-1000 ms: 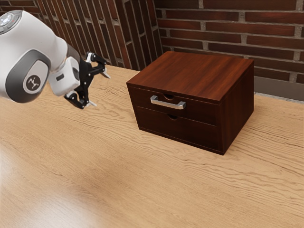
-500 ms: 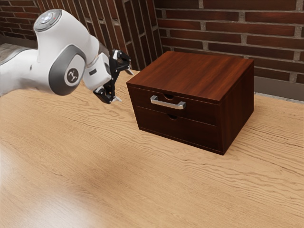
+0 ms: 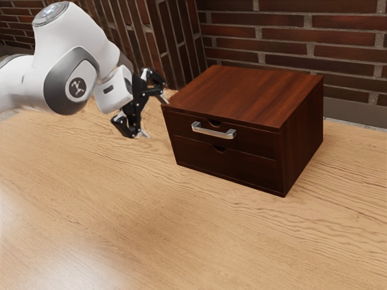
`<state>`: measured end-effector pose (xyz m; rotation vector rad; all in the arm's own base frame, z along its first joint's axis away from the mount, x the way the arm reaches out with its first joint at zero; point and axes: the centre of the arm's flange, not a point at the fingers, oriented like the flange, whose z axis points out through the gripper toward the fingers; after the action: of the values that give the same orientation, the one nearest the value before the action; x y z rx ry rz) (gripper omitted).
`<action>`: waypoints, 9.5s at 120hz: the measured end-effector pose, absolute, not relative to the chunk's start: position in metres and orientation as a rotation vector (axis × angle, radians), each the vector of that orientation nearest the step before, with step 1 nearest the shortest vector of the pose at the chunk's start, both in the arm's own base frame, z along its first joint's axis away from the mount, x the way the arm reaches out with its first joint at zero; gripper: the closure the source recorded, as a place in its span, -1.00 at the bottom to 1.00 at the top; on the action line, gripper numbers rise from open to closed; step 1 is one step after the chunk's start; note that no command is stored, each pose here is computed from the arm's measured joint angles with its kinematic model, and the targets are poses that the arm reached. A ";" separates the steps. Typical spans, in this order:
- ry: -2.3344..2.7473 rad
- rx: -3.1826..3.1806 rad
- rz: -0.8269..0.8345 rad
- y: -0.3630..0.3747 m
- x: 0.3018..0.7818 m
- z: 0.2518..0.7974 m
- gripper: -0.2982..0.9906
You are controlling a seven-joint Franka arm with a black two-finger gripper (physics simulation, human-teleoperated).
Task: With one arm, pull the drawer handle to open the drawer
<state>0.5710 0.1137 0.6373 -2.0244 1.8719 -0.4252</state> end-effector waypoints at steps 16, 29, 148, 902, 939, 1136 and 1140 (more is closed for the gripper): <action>1.792 -2.096 -0.395 0.156 0.558 0.651 -0.54; 1.839 -2.058 -0.402 0.130 0.566 0.658 -0.54; 1.804 -2.029 -0.398 0.132 0.577 0.656 -0.54; 1.952 -1.966 -0.511 0.034 0.657 0.532 -0.10; 1.997 -1.967 -0.544 0.015 0.643 0.526 -0.31; 1.355 -2.552 -0.289 0.024 0.431 0.779 -0.51; 1.298 -2.592 -0.275 0.022 0.431 0.778 -0.52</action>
<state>0.4306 0.0221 0.7784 -2.5920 1.2984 -0.2745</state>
